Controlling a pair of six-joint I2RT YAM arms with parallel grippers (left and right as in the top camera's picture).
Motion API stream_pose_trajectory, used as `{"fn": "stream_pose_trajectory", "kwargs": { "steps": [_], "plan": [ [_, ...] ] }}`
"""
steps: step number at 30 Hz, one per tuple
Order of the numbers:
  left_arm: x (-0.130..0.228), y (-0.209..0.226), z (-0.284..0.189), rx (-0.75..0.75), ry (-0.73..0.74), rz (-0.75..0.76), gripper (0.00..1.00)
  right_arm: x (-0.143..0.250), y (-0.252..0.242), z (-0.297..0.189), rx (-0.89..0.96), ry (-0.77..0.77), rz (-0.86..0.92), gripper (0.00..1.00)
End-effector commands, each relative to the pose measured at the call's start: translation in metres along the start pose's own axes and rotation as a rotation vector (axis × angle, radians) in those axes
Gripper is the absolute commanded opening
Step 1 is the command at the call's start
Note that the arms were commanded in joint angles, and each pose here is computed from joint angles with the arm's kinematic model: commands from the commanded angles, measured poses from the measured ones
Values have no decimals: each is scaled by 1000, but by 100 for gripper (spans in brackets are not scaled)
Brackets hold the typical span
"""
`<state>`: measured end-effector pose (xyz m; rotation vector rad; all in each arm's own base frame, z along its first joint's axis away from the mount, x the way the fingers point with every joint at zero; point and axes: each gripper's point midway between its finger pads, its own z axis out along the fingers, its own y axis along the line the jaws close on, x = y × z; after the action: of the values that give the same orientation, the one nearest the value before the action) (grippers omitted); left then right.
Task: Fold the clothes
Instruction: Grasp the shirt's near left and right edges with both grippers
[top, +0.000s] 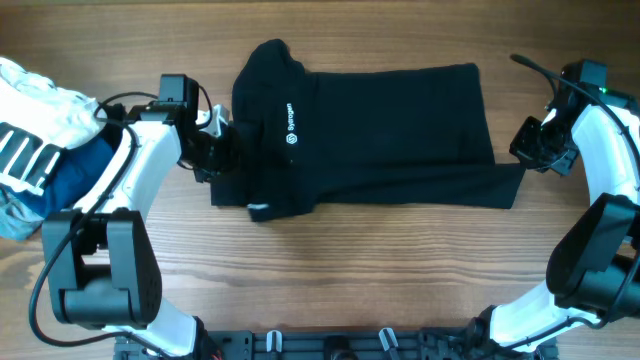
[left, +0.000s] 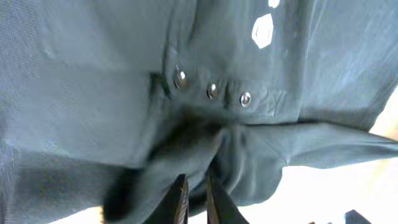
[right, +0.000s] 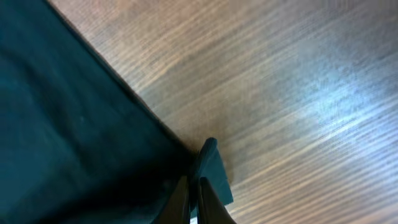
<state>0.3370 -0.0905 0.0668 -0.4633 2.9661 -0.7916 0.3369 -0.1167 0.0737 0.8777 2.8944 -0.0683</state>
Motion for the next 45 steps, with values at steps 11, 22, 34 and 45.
{"fn": "stream_pose_trajectory", "kwargs": {
  "steps": [11, 22, 34, 45],
  "plan": [
    [5, -16, 11, -24, -18, -2, 47, -7, 28, -10, -109, -50, -93, 4],
    [48, 11, 47, -232, 41, 79, 31, 7, 25, 2, -97, -6, -93, 4],
    [-2, -25, -13, 76, -92, 43, 4, 4, 21, 2, -73, -17, -92, 4],
    [-38, -21, -29, 132, -217, 2, 4, -3, 23, 2, -82, -47, -93, 4]
  ]
}}
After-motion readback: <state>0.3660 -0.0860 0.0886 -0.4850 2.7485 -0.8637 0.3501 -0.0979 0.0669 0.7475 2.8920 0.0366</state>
